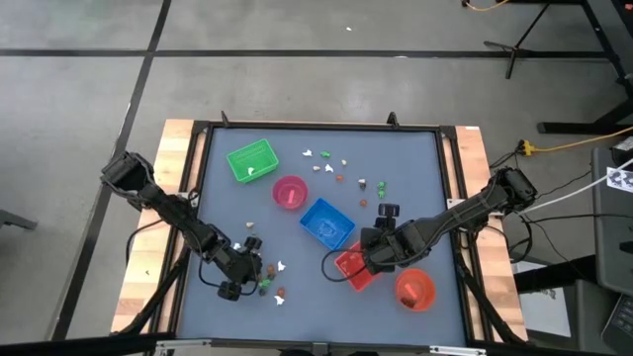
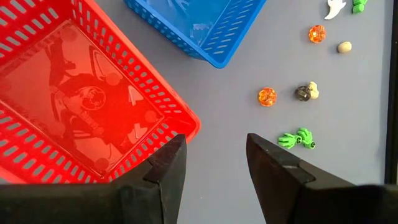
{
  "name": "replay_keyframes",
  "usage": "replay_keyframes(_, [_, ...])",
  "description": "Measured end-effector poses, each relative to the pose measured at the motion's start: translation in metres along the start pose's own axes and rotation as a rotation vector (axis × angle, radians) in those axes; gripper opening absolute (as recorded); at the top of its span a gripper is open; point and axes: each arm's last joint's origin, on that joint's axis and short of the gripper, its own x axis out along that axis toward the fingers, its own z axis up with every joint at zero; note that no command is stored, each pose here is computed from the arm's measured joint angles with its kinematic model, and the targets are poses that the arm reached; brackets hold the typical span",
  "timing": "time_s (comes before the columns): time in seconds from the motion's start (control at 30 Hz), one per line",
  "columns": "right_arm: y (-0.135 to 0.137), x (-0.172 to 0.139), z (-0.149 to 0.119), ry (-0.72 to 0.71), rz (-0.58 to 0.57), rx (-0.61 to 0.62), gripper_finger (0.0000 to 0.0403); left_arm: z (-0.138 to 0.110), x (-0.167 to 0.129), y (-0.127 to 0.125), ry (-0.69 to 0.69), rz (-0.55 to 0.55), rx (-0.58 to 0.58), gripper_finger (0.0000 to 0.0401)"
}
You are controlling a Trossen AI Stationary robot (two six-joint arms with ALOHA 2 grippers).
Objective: Sort Halloween decoration
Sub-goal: Put the orange pumpkin toy into the orange bin
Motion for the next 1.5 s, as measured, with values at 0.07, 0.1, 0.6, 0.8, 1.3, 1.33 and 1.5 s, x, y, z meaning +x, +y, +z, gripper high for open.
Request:
replay_keyframes(0.07, [0.0,0.0,0.0,0.0,0.0,0.0,0.0168,0.0,0.0,0.0,-0.001,0.0,0.0,0.0083])
replay_keyframes(0.1, [0.0,0.0,0.0,0.0,0.0,0.0,0.0168,0.0,0.0,0.0,-0.002,-0.001,-0.001,0.0083])
replay_keyframes(0.6, [0.0,0.0,0.0,0.002,-0.001,-0.054,0.0168,0.023,-0.018,0.01,-0.254,0.151,-0.07,0.0082])
replay_keyframes(0.8, [-0.002,0.001,0.001,0.006,-0.004,-0.1,0.0168,0.046,-0.023,0.026,-0.478,0.257,-0.18,0.0082])
replay_keyframes(1.3, [-0.039,0.018,0.013,0.055,-0.06,-0.134,0.0168,0.086,-0.044,0.06,-0.856,0.355,-0.152,0.0082])
replay_keyframes(1.33, [-0.043,0.02,0.014,0.061,-0.063,-0.125,0.0168,0.088,-0.042,0.061,-0.856,0.358,-0.154,0.0082])
replay_keyframes(1.5, [-0.059,0.027,0.017,0.09,-0.074,-0.117,0.0168,0.116,-0.027,0.063,-0.847,0.364,-0.103,0.0082])
